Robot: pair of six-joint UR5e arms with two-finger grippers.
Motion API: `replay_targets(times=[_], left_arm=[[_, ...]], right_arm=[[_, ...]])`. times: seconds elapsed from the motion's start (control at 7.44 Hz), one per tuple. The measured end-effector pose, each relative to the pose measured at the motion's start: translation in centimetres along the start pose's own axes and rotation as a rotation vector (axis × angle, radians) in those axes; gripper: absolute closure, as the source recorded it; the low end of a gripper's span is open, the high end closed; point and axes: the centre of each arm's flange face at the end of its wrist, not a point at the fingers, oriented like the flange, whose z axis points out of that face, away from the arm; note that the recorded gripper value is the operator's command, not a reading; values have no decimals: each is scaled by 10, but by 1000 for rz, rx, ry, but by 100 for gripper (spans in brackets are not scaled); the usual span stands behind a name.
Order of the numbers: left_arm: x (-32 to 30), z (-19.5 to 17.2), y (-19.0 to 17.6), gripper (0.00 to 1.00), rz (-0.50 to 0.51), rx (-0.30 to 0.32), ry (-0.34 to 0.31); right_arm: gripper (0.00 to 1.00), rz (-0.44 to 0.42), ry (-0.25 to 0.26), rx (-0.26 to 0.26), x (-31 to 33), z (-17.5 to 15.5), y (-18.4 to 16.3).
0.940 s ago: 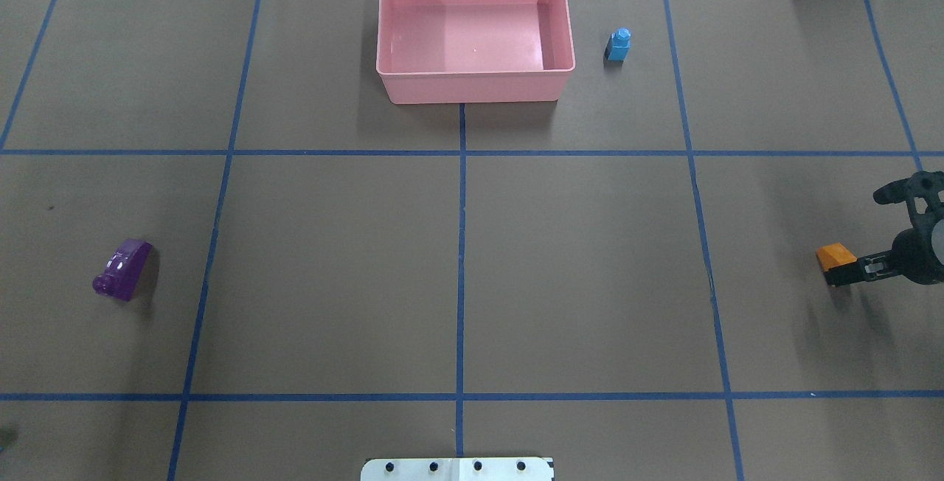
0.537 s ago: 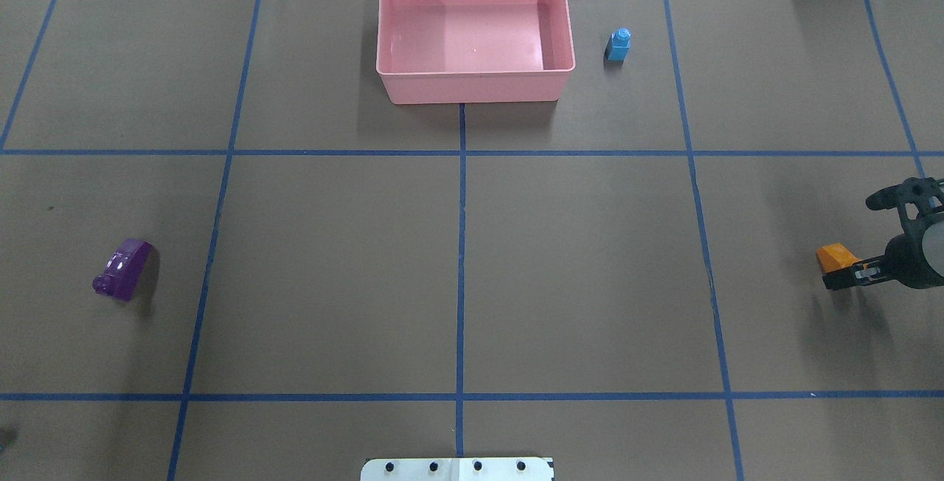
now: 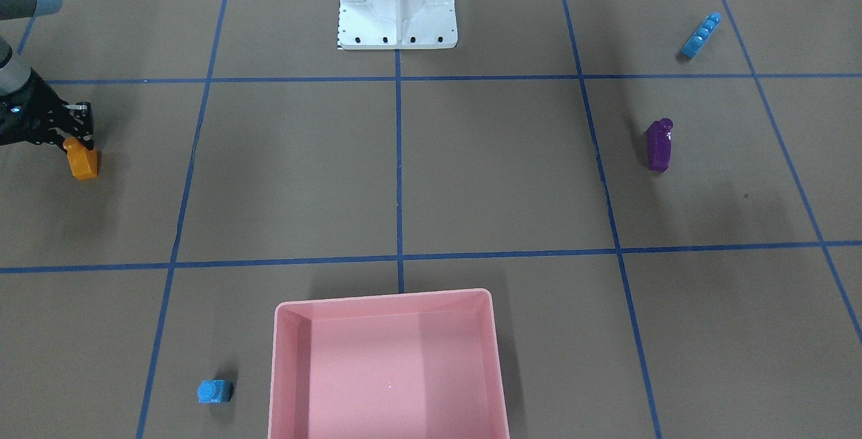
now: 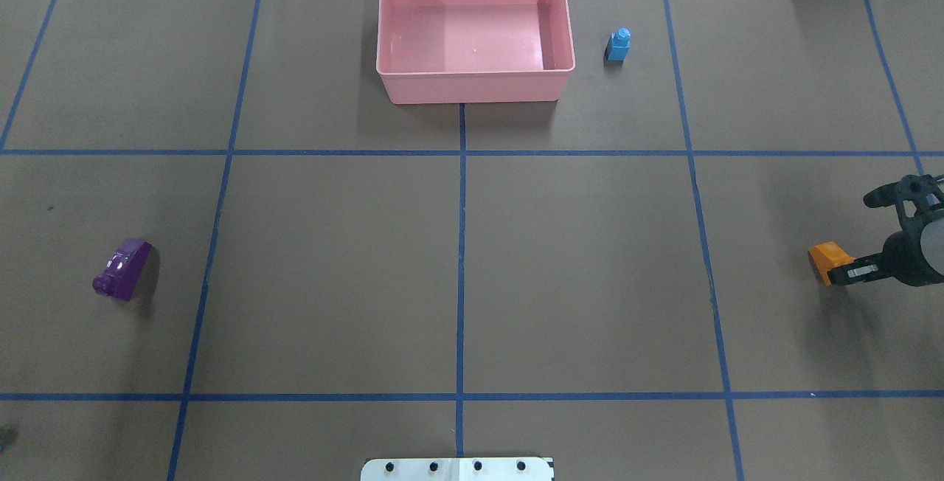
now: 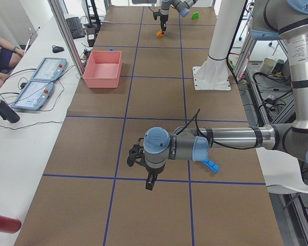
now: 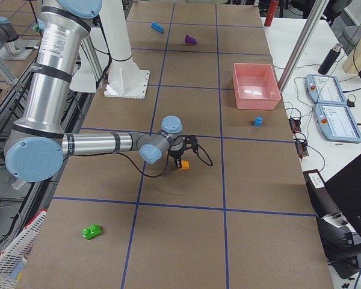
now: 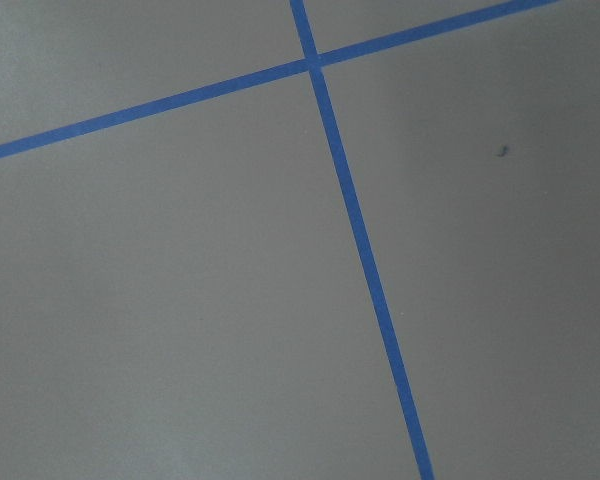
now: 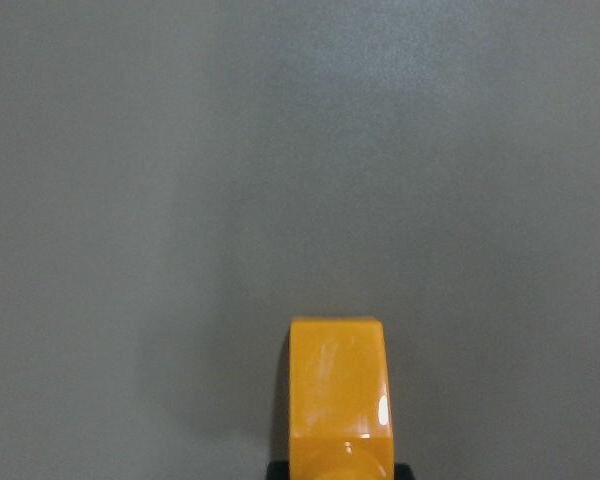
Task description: Put all blocks into box
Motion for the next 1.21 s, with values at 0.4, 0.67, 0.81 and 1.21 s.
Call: replay_targets(times=[0.4,0.67,0.81,1.21], left_arm=[[0,0,0,0,1,1,0],[1,-1,-1,0,1,2,0],[1,-1,-1,0,2,3,0],[2,-2,-3,0,8,8,0]], right_arm=[[100,12,-78,107,-25,-33,-67],[100,29,-118,173,-60,-72,-140],[100,50,-111,173,-88,-91,-182],[100,127,-90,139,-206,-137,-322]])
